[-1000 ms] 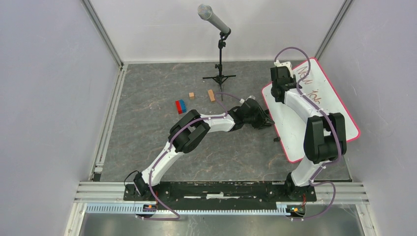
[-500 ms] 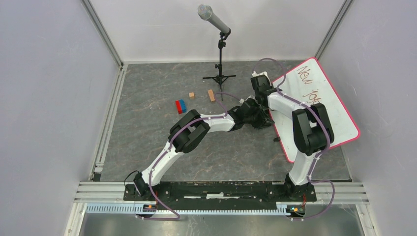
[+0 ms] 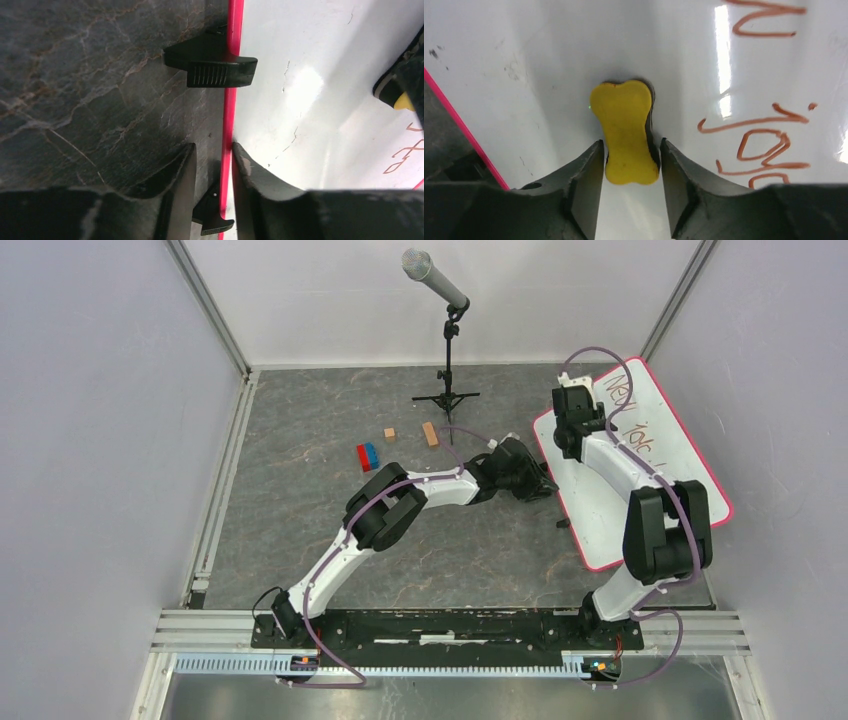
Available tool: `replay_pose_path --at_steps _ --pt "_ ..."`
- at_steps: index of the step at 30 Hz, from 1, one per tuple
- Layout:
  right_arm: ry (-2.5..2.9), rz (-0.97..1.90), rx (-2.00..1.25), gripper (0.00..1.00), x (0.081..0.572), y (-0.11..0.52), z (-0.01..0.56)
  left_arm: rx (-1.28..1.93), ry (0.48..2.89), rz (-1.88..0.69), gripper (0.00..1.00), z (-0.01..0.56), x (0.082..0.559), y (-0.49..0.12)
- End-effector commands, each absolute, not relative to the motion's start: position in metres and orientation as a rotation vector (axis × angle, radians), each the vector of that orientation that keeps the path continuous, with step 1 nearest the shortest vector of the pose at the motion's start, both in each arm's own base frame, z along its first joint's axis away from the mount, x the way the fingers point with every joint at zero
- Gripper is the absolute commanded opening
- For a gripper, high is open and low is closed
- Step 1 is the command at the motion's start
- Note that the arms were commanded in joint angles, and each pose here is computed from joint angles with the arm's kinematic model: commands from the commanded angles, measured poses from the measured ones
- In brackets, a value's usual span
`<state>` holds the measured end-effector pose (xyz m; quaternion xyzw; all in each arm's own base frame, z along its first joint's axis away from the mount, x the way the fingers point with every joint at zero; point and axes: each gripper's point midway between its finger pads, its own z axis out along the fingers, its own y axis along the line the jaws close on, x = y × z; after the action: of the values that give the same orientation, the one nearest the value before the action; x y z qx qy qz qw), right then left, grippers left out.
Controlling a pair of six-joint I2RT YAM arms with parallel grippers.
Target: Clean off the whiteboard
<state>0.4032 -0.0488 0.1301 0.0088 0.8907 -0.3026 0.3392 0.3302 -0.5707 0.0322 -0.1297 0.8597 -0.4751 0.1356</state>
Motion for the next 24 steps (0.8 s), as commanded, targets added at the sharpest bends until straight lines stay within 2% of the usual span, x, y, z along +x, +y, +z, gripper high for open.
replay_pose_path --at_steps 1,4,7,9,12,17,21,24 --pt "2.340 -0.793 0.005 0.56 0.386 -0.053 0.129 -0.270 2.588 -1.154 0.42 -0.016 0.327 -0.553" --pt "2.326 -0.780 -0.009 0.66 0.393 -0.050 0.136 -0.163 2.519 -1.177 0.54 0.007 0.327 -0.550" --pt "2.322 -0.778 -0.020 0.68 0.404 -0.048 0.141 -0.058 2.442 -1.242 0.65 0.040 0.323 -0.546" --pt "2.316 -0.772 -0.023 0.68 0.411 -0.046 0.144 0.001 2.398 -1.246 0.69 0.058 0.325 -0.541" --pt "2.319 -0.767 -0.019 0.67 0.420 -0.044 0.145 -0.006 2.378 -1.185 0.72 0.072 0.342 -0.526" --pt "2.313 -0.785 -0.011 0.63 0.425 -0.045 0.140 0.023 2.387 -1.045 0.69 0.064 0.369 -0.520" --pt "2.339 -0.809 -0.009 0.59 0.423 -0.047 0.131 0.094 2.360 -1.071 0.69 0.069 0.378 -0.533" --pt "2.345 -0.820 -0.020 0.58 0.418 -0.048 0.124 0.171 2.278 -1.101 0.73 0.090 0.391 -0.532"
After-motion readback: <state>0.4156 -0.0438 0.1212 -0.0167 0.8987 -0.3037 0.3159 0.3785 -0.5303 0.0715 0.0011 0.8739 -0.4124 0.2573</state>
